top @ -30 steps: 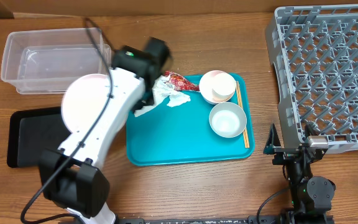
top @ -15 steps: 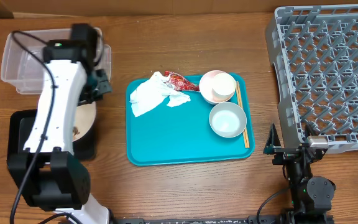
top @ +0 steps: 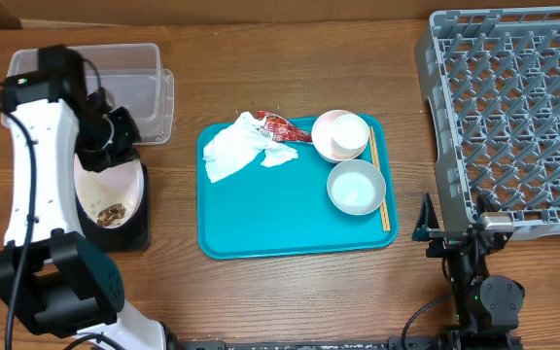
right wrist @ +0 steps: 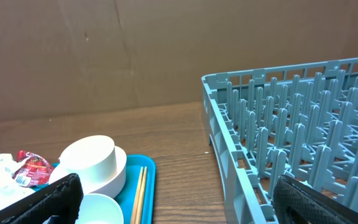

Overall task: Sort waste into correct bins and load items into the dishwasher
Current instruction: 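Lift the white plate with the left gripper over the black tray, then tilt the plate with the left gripper to dump rice onto black tray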

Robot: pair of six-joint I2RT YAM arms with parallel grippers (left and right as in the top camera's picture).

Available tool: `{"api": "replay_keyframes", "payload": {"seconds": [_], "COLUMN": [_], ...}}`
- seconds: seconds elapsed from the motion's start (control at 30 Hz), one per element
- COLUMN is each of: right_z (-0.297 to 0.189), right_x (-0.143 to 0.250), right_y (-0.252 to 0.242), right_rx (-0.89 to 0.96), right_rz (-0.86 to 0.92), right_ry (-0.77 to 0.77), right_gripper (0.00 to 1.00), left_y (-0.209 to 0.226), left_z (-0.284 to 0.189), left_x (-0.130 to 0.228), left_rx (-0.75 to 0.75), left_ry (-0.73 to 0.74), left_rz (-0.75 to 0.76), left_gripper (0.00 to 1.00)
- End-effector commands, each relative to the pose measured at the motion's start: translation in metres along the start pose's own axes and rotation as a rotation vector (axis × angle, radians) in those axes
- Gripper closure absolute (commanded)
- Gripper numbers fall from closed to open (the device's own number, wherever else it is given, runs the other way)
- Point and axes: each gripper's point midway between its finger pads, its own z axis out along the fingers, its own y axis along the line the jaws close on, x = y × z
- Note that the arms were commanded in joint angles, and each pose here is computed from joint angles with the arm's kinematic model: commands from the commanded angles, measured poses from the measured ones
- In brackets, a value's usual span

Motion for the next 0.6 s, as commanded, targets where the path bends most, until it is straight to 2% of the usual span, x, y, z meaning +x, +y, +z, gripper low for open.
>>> {"api": "replay_keyframes", "payload": {"seconds": [0.0, 0.57], "right_z": [0.0, 0.0], "right_x": [0.001, 0.001], "right_y": [-0.001, -0.001], "right_rx": [0.0, 0.0], "right_rz": [-0.007, -0.007], "right_ry": [-0.005, -0.005], "right_gripper": [0.0, 0.0], "left_y": [-0.008, 0.019], "left_z": [-0.017, -0.043], "left_x": [-0.003, -0.012], "left_rx": [0.124, 0.485], "left_ry": [-0.018, -0.048], "left_rz": [0.018, -0.05], "left_gripper": [0.96, 0.96]}}
